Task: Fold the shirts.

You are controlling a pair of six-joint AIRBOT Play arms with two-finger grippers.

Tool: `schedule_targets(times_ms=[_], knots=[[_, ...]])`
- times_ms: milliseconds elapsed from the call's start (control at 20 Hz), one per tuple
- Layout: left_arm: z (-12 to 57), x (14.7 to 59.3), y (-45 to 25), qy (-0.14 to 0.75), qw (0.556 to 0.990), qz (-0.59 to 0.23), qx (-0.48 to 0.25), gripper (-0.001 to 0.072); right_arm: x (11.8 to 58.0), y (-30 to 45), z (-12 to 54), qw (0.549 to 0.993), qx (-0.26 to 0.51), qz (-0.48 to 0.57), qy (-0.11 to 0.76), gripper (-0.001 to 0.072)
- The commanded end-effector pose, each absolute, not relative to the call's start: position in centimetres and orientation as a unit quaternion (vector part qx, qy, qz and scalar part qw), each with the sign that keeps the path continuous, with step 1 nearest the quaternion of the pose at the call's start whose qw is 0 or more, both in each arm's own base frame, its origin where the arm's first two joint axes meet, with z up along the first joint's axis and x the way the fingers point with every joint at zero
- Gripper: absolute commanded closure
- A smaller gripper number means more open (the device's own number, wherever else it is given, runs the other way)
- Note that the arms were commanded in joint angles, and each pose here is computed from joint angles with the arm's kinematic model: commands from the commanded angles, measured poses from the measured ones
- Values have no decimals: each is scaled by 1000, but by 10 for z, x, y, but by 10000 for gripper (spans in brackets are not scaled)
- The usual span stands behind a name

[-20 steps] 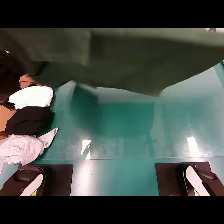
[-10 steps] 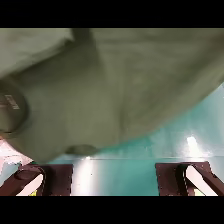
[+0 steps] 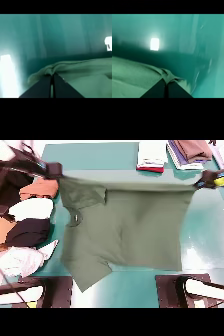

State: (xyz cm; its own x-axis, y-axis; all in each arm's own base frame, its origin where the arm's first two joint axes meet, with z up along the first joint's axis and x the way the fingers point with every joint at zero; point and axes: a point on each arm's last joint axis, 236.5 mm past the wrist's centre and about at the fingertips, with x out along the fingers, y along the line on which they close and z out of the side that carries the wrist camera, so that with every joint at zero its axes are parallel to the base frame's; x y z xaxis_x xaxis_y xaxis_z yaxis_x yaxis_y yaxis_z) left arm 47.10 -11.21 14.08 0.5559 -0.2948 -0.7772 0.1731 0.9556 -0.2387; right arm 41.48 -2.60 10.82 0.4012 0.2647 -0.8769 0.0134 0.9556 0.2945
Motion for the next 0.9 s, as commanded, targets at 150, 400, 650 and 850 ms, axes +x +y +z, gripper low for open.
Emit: schedule_targets(times_ms=[150,400,650,850], knots=[[72,530,-110,460,877,-124,-68,687,486,-15,55,825,114,86,547,694],[36,478,-93,569,810,-122,-65,686,456,-21,44,799,99,81,588,694],[-34,429,-96,647,749,-118,-78,685,415,-9,-2,779,118,73,612,691],[-41,412,-93,666,733,-104,-90,219,415,-2,7,783,159,82,596,283]])
